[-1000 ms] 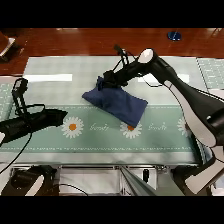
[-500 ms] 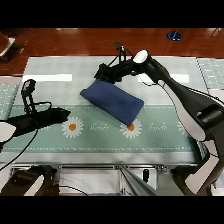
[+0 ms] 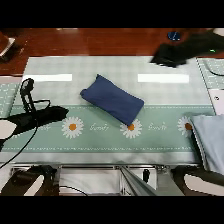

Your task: Fold the shirts.

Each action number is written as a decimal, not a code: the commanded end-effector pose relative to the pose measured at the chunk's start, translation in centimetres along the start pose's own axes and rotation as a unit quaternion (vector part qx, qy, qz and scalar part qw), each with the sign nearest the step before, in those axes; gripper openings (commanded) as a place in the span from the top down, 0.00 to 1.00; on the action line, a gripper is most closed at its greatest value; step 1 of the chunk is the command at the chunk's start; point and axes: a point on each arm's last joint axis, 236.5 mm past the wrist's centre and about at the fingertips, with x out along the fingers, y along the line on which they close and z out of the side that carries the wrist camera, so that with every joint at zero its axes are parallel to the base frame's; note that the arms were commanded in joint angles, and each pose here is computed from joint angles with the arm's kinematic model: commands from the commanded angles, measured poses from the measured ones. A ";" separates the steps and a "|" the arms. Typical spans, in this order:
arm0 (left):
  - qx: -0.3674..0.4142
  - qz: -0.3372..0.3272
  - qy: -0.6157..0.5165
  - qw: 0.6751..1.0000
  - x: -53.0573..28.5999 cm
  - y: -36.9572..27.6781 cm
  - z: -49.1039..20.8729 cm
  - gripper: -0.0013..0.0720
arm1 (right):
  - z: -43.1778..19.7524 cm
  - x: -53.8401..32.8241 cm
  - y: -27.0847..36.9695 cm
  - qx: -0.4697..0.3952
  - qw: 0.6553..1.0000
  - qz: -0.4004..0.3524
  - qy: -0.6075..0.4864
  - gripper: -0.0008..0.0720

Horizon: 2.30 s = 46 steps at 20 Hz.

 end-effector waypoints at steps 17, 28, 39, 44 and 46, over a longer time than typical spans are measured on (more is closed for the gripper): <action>-0.029 0.005 0.010 1.000 1.0 0.5 -0.1 0.96 | -22.5 17.4 -1.1 0.320 0.928 0.117 0.148 0.42; -0.034 0.009 0.018 0.999 1.6 0.9 -0.3 0.96 | -17.9 21.2 3.5 0.241 0.937 0.171 0.185 0.85; -0.034 0.009 0.018 0.999 1.7 0.9 -0.3 0.96 | -2.6 8.7 11.5 0.030 0.964 0.241 0.113 0.95; -0.026 0.009 0.019 0.999 1.7 0.9 -0.3 0.96 | 0.7 0.9 5.6 0.032 0.986 0.139 0.090 0.95; -0.027 0.009 0.019 0.999 1.7 0.9 -0.3 0.96 | 0.7 -2.8 2.2 0.053 0.992 0.084 0.076 0.95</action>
